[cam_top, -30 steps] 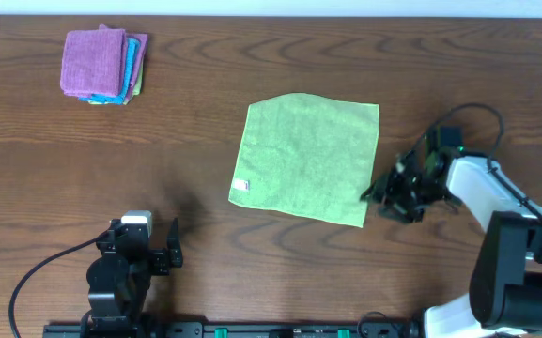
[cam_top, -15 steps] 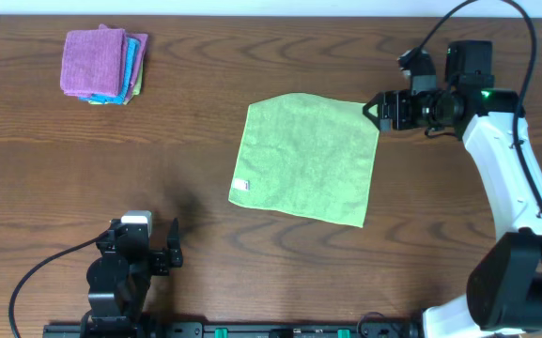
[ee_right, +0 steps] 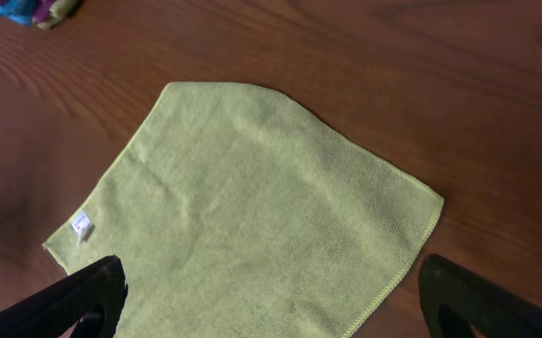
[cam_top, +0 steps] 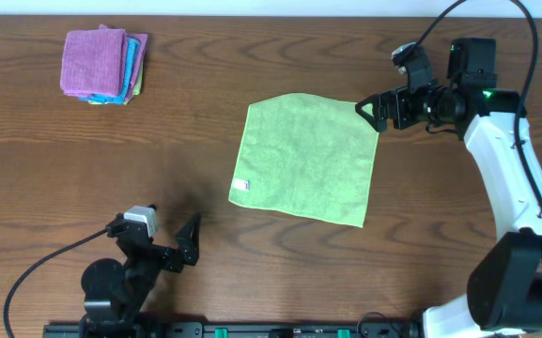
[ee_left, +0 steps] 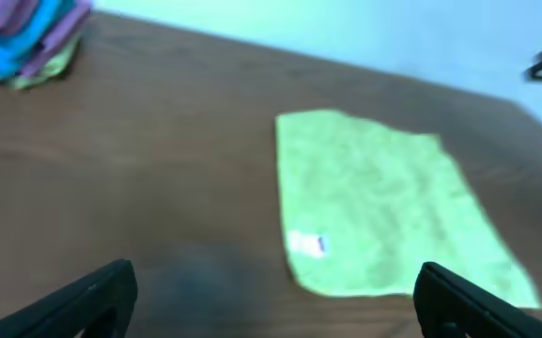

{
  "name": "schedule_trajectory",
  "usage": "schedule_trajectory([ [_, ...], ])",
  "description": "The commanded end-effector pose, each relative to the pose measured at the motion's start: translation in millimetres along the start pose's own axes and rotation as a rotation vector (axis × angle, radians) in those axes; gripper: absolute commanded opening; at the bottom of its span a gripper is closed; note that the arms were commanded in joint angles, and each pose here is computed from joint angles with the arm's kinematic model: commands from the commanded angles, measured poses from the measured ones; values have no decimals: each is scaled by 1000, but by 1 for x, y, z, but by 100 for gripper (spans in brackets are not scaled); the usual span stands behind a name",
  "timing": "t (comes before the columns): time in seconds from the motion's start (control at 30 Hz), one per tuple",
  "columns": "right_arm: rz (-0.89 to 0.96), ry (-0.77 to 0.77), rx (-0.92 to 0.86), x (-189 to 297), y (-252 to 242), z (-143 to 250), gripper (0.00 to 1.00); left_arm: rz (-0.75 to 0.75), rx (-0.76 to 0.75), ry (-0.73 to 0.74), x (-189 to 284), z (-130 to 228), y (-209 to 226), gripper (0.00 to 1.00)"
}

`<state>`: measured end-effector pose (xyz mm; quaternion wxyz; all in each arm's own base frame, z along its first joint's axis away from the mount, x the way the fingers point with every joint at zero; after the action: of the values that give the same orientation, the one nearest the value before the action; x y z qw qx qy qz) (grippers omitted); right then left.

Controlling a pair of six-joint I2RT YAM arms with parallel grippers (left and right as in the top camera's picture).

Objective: Fold the cloth

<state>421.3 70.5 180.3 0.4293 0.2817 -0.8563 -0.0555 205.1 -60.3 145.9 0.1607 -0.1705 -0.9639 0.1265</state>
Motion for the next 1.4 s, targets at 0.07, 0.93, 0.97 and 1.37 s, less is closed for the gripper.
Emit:
schedule_trajectory([
  [0.07,-17,-8,-52,2,0,-2,99,134,138,-68,2,-19,-22,96],
  [0.93,-21,8,-120,2,1,2,99,192,249,-42,-64,-87,-19,96],
  [0.97,-23,14,-124,2,2,4,99,218,218,9,-78,-94,-21,95],
  [1.37,-139,173,-215,6,29,42,97,324,94,532,-264,-71,0,95],
])
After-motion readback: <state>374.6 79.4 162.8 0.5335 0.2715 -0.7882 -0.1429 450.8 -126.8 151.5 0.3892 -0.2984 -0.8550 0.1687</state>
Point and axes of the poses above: each gripper's point midway between its finger pads, its own x axis back along the fingers, its own y axis along the line the jaws close on, z = x × y, the point moved 1 cm from there along x, back along the fingers, and after that the axes turned 2 degrees about -x, right-handed, at the moved point
